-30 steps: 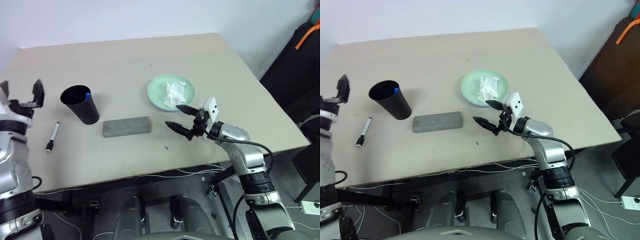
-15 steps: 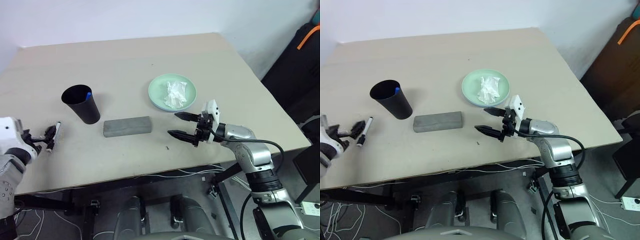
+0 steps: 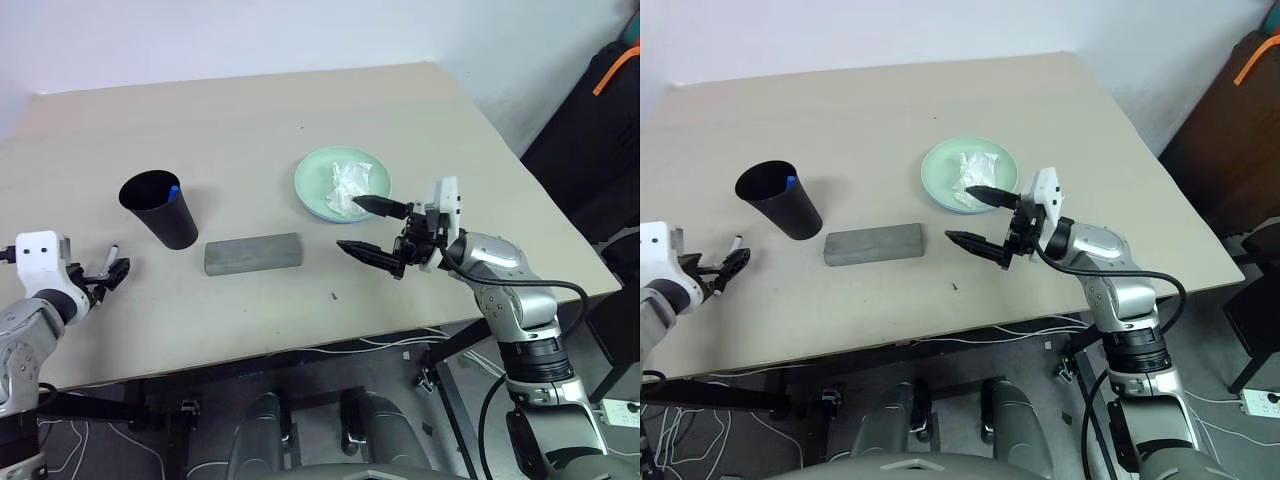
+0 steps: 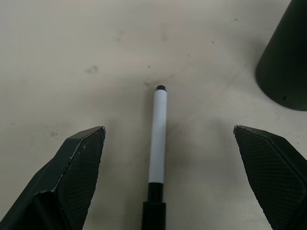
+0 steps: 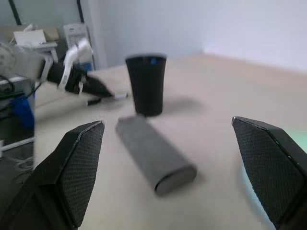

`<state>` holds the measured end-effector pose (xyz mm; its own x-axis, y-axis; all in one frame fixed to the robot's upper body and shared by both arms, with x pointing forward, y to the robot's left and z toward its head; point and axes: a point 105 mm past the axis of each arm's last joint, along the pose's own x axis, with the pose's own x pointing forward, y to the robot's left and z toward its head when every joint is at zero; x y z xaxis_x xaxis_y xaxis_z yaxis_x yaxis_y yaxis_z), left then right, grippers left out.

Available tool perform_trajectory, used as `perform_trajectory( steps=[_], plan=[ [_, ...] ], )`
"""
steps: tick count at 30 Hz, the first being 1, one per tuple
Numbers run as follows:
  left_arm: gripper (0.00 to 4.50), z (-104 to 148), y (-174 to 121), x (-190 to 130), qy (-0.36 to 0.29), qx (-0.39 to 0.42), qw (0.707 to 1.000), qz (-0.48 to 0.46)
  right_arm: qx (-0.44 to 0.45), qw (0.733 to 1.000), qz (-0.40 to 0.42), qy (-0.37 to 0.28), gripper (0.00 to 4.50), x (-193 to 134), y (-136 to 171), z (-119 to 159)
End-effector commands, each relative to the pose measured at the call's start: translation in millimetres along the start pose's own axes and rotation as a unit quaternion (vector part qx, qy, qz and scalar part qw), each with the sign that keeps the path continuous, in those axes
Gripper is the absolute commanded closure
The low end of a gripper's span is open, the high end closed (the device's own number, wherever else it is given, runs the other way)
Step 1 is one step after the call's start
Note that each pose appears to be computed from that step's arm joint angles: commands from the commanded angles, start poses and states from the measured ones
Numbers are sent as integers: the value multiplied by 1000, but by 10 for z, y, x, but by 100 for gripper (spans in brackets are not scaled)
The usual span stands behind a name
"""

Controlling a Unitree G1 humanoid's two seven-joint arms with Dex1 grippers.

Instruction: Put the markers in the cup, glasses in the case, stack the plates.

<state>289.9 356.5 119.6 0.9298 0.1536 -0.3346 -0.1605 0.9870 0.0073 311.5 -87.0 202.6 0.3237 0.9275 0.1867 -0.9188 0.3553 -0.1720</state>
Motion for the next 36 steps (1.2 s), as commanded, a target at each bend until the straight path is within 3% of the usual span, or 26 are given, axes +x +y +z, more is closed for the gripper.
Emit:
perform_trajectory(
  steps=[1, 6, 17, 23, 30, 36],
  plan=[
    [1, 38, -24, 44, -9, 5, 1000, 0, -34, 996, -18, -76, 0, -42, -28, 275],
    [1, -11, -55, 132, -1, -1, 1000, -3, -26, 993, -39, -106, 0, -106, -40, 240],
    [1, -145, -261, 265, 25, -13, 999, -39, -23, 997, -8, -67, 0, -123, 67, 49],
    [1, -272, -162, 230, 97, 15, 995, 8, -21, 998, -9, -54, 0, -119, 81, -41],
    [1, -160, -37, 215, 99, -1, 994, 42, -22, 998, -14, -50, 0, -129, 101, -54],
    [184, -135, 35, 211, 108, -14, 993, 55, -23, 998, -15, -57, 0, -102, 102, 20]
  ],
)
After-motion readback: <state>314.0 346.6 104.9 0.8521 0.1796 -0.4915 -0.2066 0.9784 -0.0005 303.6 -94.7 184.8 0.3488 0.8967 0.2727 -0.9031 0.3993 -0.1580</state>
